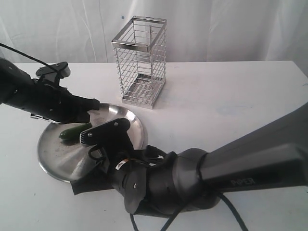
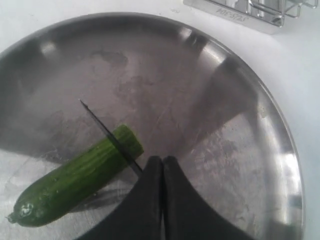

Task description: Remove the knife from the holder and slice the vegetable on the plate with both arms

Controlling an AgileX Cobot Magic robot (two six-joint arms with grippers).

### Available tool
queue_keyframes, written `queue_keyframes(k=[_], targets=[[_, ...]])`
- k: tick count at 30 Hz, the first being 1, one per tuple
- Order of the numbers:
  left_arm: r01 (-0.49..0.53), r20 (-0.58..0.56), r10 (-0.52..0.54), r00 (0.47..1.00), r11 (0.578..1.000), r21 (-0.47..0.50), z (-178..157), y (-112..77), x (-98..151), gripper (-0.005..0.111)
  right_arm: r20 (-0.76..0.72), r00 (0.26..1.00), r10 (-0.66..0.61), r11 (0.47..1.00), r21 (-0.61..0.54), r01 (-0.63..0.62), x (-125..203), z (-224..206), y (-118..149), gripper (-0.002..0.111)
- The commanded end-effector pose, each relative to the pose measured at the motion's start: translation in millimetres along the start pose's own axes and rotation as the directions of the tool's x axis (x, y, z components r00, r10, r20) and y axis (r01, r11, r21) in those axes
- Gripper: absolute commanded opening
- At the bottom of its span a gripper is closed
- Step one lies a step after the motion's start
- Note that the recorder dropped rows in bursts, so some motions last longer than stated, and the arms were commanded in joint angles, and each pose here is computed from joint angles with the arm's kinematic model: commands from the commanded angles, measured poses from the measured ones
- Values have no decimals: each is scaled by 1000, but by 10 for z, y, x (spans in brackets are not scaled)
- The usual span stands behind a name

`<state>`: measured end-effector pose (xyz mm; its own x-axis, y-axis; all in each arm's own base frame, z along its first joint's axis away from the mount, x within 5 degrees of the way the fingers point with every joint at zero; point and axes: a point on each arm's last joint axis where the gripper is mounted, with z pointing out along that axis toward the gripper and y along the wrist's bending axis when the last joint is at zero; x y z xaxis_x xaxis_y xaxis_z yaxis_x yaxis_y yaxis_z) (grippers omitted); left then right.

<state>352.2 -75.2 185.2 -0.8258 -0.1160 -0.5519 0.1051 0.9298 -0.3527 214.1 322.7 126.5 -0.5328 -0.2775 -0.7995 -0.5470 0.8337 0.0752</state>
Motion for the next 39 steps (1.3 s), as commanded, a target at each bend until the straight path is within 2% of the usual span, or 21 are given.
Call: queue_keyframes(k=[1, 30, 39], targets=[[26, 30, -26, 999, 1000, -6, -10, 5, -36, 0, 9, 1000, -2, 1000, -5, 2, -56, -13, -7, 0], [1, 58, 1, 998, 999, -36, -18, 29, -63, 0, -3, 1000, -1, 1000, 22, 1, -45, -13, -31, 0], [48, 27, -47, 999, 998, -45, 111, 83, -4, 0, -15, 1000, 0, 1000, 13, 1, -35, -13, -23, 0]])
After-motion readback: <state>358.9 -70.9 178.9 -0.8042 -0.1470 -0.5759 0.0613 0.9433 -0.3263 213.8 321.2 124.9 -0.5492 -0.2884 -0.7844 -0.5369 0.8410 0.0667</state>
